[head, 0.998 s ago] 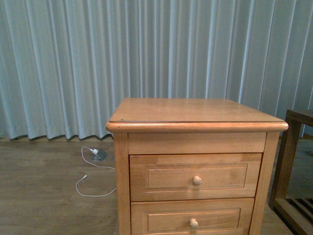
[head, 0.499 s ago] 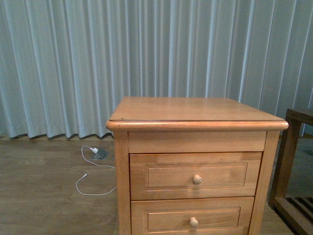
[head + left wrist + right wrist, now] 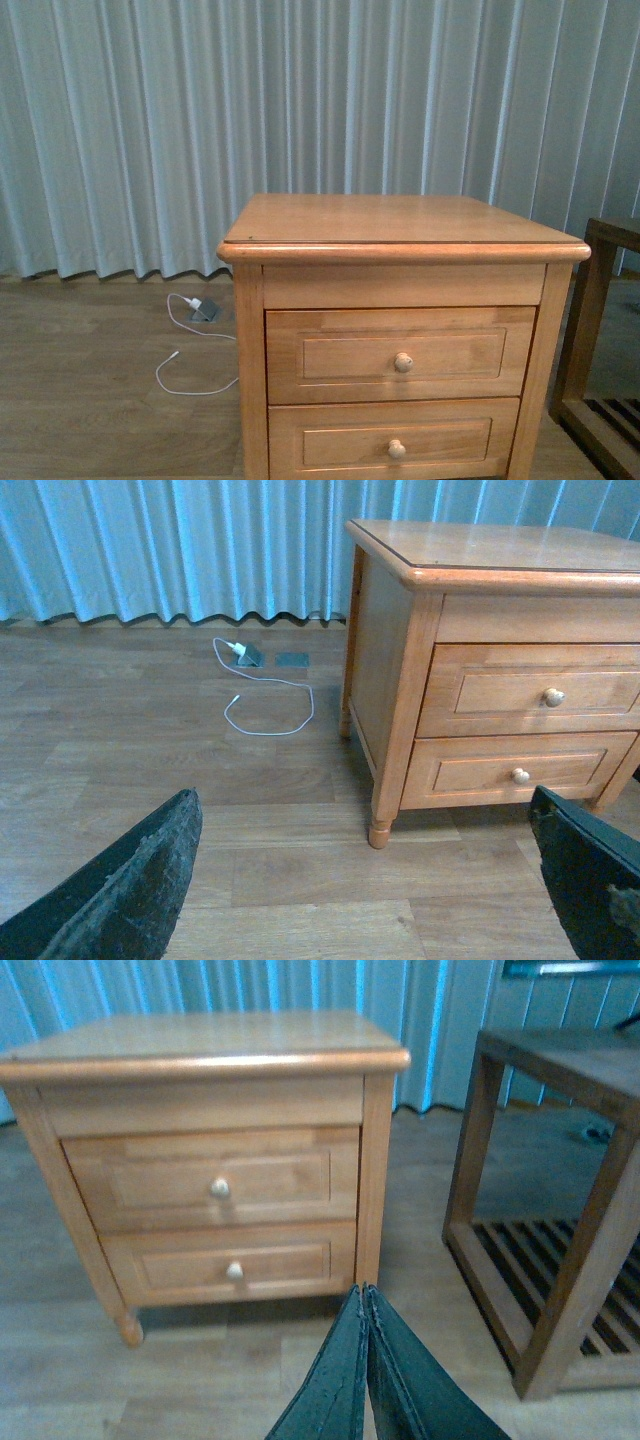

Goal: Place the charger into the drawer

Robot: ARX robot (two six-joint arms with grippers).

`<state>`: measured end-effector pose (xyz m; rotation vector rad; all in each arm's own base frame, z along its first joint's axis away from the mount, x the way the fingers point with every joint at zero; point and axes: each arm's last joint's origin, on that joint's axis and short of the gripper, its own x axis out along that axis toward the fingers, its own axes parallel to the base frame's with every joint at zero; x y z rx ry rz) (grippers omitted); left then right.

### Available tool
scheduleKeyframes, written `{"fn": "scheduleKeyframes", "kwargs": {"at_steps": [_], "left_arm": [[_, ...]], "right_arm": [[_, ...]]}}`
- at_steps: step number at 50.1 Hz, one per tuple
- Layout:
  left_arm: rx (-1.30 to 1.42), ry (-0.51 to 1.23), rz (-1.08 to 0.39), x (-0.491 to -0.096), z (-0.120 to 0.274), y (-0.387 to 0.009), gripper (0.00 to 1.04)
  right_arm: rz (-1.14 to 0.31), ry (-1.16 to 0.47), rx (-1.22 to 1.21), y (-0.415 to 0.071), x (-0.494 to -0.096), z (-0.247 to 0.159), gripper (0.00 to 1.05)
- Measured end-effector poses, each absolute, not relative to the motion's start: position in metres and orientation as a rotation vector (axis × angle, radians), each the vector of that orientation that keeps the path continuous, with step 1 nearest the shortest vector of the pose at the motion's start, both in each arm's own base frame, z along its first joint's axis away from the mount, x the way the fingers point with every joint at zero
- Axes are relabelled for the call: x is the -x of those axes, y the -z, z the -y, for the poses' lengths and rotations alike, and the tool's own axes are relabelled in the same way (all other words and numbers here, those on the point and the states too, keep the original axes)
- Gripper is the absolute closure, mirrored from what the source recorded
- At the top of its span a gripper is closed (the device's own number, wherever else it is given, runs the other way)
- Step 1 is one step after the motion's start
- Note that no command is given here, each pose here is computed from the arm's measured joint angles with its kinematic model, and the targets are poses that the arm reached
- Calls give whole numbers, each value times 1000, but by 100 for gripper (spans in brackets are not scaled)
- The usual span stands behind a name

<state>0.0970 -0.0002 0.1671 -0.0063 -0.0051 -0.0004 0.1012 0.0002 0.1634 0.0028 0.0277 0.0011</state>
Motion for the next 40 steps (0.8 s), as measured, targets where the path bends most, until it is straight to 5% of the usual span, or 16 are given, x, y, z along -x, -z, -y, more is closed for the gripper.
{"fn": "scheduleKeyframes", "kwargs": {"at_steps": [34, 40], "left_arm": [[6, 0, 5, -97, 0, -167, 6], [6, 0, 5, -97, 0, -167, 6]], "right_arm": [[2, -1, -2, -165, -98, 0, 102], [2, -1, -2, -165, -98, 0, 82]]}}
